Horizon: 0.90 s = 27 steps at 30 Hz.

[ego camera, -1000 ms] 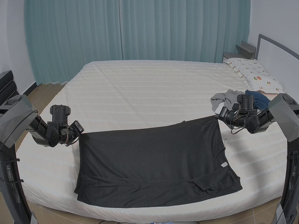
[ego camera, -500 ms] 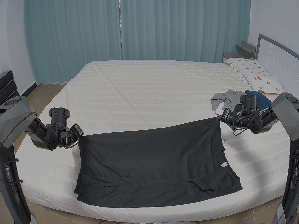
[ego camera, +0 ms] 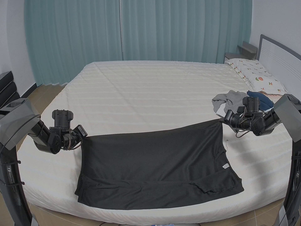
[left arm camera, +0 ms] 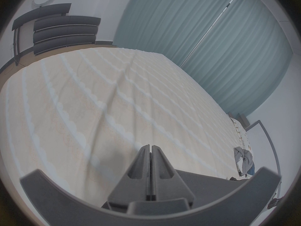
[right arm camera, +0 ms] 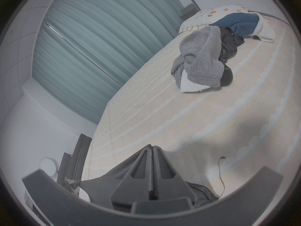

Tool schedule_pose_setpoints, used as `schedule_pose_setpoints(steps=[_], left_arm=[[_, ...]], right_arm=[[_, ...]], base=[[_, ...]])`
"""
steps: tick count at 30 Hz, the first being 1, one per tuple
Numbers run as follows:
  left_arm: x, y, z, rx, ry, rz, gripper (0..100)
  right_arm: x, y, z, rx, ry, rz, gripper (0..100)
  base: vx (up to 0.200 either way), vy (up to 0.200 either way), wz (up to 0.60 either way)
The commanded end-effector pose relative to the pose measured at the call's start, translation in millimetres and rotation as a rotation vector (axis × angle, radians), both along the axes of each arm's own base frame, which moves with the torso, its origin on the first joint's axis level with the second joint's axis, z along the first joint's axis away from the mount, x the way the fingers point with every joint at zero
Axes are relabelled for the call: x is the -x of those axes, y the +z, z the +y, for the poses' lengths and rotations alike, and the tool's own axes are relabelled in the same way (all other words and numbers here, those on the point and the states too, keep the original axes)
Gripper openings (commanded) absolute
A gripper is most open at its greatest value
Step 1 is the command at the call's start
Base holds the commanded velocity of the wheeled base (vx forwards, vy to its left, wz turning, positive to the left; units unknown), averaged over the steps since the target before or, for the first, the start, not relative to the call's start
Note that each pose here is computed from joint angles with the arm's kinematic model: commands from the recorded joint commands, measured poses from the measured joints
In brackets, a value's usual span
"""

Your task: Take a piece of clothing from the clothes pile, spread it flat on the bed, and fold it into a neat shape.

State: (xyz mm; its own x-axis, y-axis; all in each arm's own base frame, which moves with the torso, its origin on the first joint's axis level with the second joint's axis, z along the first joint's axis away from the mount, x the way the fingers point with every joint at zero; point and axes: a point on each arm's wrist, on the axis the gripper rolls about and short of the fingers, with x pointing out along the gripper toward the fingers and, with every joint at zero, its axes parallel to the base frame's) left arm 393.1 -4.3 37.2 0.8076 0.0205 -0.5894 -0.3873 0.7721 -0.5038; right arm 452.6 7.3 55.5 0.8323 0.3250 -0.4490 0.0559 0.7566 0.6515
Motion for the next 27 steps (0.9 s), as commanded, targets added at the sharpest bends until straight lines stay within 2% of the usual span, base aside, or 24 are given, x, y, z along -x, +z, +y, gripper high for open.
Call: schedule_pose_setpoints(steps=[1, 8, 15, 22, 27], left_arm=[[1, 2, 5, -0.014, 0.029, -0.002, 0], [19, 5, 2, -0.043, 0.033, 0.029, 0], [40, -10, -4, -0.094, -0.018, 0.114, 0], [67, -28, -7, -0.111, -0.047, 0.221, 0], [84, -35, -10, -0.128, -0.076, 0.275, 0]], right_arm=[[5, -1, -3, 0.0, -0.007, 0.014, 0], [20, -4, -10, 0.005, -0.01, 0.055, 0], [49, -8, -11, -0.003, 0.053, 0.117, 0], [87, -36, -15, 0.077, 0.113, 0.228, 0], [103, -48, -19, 0.119, 0.141, 0.269, 0]], base=[[0.0, 0.0, 0.0], [0.0, 0.0, 0.0], [0.0, 0.0, 0.0], [0.0, 0.0, 0.0], [0.0, 0.0, 0.0]])
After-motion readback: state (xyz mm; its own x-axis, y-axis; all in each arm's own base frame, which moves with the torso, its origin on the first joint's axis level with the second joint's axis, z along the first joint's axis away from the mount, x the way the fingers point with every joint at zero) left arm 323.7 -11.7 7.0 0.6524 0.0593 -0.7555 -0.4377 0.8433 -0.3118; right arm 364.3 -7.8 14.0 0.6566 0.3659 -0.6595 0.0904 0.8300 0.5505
